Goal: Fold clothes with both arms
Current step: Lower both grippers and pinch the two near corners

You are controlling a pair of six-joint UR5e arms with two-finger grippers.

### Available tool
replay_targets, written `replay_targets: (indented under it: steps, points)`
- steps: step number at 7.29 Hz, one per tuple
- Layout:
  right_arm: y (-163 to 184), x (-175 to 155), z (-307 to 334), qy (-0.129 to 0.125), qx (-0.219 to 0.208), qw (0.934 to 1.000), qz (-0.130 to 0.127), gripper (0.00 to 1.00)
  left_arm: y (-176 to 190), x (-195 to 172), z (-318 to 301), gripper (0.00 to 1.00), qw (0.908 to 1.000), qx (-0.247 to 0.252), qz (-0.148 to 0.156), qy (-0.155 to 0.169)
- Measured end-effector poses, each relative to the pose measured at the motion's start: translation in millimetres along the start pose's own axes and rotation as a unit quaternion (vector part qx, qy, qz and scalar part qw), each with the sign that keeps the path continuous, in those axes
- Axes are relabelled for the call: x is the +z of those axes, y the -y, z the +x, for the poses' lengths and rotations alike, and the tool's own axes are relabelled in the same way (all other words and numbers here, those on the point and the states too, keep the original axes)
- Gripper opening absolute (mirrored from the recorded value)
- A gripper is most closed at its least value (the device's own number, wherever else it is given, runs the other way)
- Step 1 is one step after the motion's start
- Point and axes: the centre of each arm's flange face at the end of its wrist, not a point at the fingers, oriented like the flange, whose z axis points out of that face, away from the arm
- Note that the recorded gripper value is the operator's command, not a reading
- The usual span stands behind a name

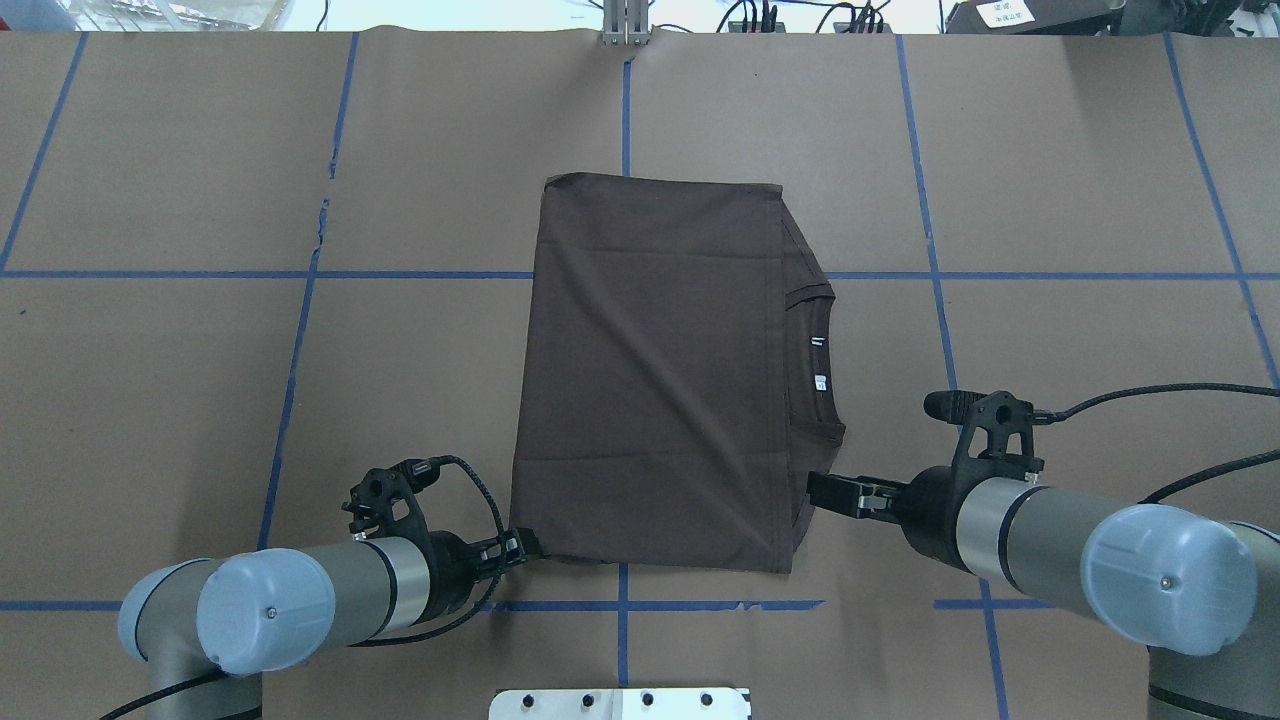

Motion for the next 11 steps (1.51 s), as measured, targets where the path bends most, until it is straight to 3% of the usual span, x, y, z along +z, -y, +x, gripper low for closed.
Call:
replay_targets:
  steps: [3, 5, 7, 8, 9, 10, 11]
  points:
    - [0.3, -0.3, 0.0, 0.0, 0.0, 1.0, 0.0, 1.0, 2.4, -1.9, 13.7, 0.6, 0.9999, -0.002, 0.008, -0.012]
    - [0.7, -0.6, -0.1, 0.0, 0.0, 1.0, 0.001, 1.0, 3.5, 1.7, 9.3, 0.59, 0.9999, 0.0, 0.013, 0.002]
    - [1.8, -0.9, 0.0, 0.0, 0.001, 1.0, 0.002, 1.0, 2.3, 3.3, 10.3, 0.49, 0.9999, 0.0, 0.014, 0.007]
    - [2.2, -1.0, 0.1, 0.0, 0.001, 1.0, 0.002, 1.0, 1.9, 3.4, 11.3, 0.42, 0.9999, 0.0, 0.015, 0.007]
    - [2.4, -1.0, 0.2, 0.0, 0.001, 1.0, 0.002, 1.0, 1.7, 3.5, 11.9, 0.27, 0.9999, 0.0, 0.015, 0.006]
    - [2.4, -0.4, 0.6, 0.0, 0.001, 1.0, 0.002, 1.0, 2.1, 3.4, 12.1, 0.0, 0.9999, -0.001, 0.016, 0.006]
    - [2.5, 1.2, 2.7, -0.005, 0.001, 1.0, 0.005, 0.93, 3.2, 3.1, 12.3, 0.0, 0.9998, -0.002, 0.017, 0.006]
